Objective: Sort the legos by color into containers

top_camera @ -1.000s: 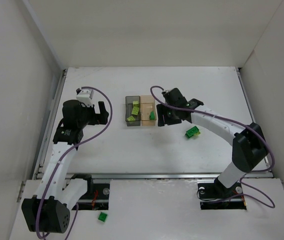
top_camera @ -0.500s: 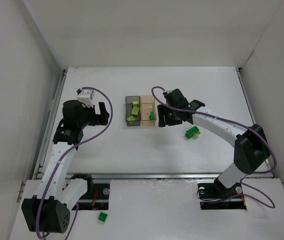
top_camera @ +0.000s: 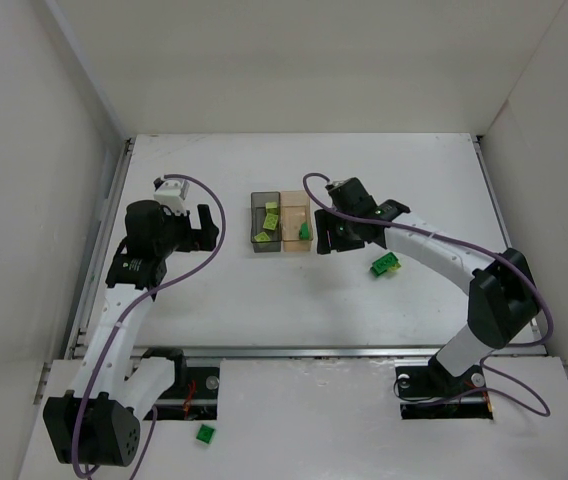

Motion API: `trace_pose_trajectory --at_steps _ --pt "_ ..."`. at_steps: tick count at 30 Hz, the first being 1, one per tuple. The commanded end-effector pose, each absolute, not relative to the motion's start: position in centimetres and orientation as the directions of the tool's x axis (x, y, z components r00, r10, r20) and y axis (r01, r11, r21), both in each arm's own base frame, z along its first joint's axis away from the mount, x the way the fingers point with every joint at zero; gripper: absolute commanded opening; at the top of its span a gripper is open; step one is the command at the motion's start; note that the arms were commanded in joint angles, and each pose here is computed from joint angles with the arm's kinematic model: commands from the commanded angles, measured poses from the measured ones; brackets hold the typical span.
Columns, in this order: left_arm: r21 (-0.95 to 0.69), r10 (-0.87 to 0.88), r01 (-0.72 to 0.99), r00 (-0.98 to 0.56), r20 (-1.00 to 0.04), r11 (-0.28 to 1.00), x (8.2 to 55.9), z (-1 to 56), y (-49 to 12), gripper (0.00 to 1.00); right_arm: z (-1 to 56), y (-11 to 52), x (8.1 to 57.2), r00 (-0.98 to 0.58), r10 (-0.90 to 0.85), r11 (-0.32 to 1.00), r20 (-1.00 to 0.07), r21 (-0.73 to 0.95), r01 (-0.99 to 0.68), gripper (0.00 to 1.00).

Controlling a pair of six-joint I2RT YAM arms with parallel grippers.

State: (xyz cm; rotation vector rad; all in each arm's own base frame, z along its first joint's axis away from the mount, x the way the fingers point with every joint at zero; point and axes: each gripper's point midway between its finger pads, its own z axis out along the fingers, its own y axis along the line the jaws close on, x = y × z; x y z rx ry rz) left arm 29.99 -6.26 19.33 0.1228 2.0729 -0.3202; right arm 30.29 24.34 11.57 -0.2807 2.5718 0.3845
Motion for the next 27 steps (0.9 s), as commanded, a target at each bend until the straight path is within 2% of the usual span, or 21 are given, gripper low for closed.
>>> trace_pose_trajectory --at_steps 1,4,6,8,11,19,25,27 --pt "-0.193 -0.065 0.227 -0.473 -0.878 0.955 30.0 20.4 -6.5 0.99 13.1 24.5 30.9 -0.81 -0.107 0.932 -0.577 0.225 -0.284 0.65" --pt "-0.189 -0.066 0.218 -0.472 -0.879 0.958 30.1 20.3 -6.3 0.99 13.4 25.2 30.2 -0.784 -0.173 0.917 -0.596 0.194 -0.35 0.66" --pt "-0.193 -0.076 0.202 -0.474 -0.877 0.96 30.1 20.3 -6.1 0.99 13.4 26.3 29.5 -0.728 -0.283 0.885 -0.625 0.122 -0.449 0.66" --pt "-0.192 -0.075 0.19 -0.491 -0.868 0.963 30.1 20.0 -6.0 0.99 14.1 29.2 26.5 -0.629 -0.437 0.792 -0.643 0.056 -0.607 0.66" --pt "-0.192 -0.074 0.176 -0.521 -0.85 0.966 30.3 20.2 -5.8 0.99 13.7 32.5 22.1 -0.532 -0.554 0.664 -0.64 0.044 -0.746 0.66" --pt "-0.128 -0.055 0.104 -0.523 -0.851 0.986 30.5 22.6 -4.1 0.99 13.6 37.5 16.5 -0.433 -0.587 0.486 -0.684 0.13 -0.864 0.64" --pt "-0.122 -0.069 0.072 -0.504 -0.861 0.99 29.9 24.4 -2.4 0.99 14.0 40.4 9.7 -0.342 -0.605 0.323 -0.719 0.171 -0.931 0.61" --pt "-0.108 -0.053 0.076 -0.515 -0.855 0.991 30.2 24.4 -2.0 0.99 14.9 41.1 8.7 -0.345 -0.567 0.33 -0.748 0.177 -0.927 0.61"
